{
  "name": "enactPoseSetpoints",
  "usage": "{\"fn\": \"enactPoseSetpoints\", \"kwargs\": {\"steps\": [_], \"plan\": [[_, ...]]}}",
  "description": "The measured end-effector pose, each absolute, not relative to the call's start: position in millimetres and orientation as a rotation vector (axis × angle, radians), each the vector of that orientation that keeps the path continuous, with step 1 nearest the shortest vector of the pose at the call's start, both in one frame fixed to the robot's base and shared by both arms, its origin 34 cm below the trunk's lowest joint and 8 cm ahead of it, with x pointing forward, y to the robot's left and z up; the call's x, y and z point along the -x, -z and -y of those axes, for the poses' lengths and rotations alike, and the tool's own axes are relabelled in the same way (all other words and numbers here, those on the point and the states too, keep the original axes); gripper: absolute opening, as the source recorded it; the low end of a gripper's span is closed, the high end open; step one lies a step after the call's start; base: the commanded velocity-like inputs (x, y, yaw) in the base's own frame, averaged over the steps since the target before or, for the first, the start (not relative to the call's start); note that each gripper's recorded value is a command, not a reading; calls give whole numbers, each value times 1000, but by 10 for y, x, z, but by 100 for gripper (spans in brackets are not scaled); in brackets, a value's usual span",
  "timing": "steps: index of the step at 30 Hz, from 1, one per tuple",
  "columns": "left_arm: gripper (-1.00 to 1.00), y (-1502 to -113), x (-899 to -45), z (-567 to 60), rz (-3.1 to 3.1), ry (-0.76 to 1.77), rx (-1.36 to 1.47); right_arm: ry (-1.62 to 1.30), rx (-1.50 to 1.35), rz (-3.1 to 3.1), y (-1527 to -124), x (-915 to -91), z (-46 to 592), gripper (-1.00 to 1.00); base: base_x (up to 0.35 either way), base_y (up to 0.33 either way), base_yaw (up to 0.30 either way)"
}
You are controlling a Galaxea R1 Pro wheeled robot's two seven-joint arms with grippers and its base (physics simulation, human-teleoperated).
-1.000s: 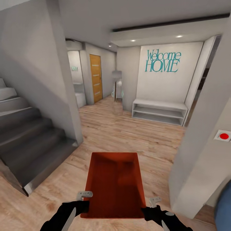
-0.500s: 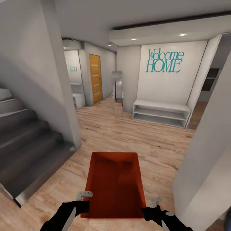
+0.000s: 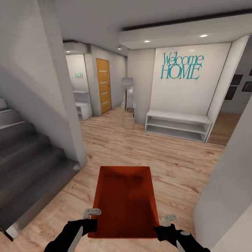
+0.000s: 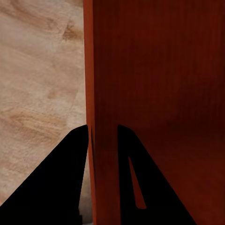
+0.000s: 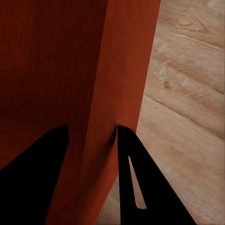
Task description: Move the two storage containers from the living room to the garage. In the garage, place one container on the floor and stack the other container on top of it (either order is fine).
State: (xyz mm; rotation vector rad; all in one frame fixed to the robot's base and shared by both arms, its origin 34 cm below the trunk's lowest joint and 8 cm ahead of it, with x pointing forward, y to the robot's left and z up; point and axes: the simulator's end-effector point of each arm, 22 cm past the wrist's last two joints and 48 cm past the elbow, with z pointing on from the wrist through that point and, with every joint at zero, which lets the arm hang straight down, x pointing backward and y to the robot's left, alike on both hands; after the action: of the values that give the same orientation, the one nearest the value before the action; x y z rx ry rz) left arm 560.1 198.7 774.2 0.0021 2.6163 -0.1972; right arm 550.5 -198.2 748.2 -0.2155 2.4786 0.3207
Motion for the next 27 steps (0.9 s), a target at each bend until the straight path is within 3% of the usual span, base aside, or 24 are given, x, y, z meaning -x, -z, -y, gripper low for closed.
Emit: {"fn": "enactPoseSetpoints", "kwargs": {"steps": [27], "plan": [[-100,-7739,-5596,-1986,-2618,196,-2,-320,217,-2479,-7480,-5503,1983,-100,325,0,0]]}}
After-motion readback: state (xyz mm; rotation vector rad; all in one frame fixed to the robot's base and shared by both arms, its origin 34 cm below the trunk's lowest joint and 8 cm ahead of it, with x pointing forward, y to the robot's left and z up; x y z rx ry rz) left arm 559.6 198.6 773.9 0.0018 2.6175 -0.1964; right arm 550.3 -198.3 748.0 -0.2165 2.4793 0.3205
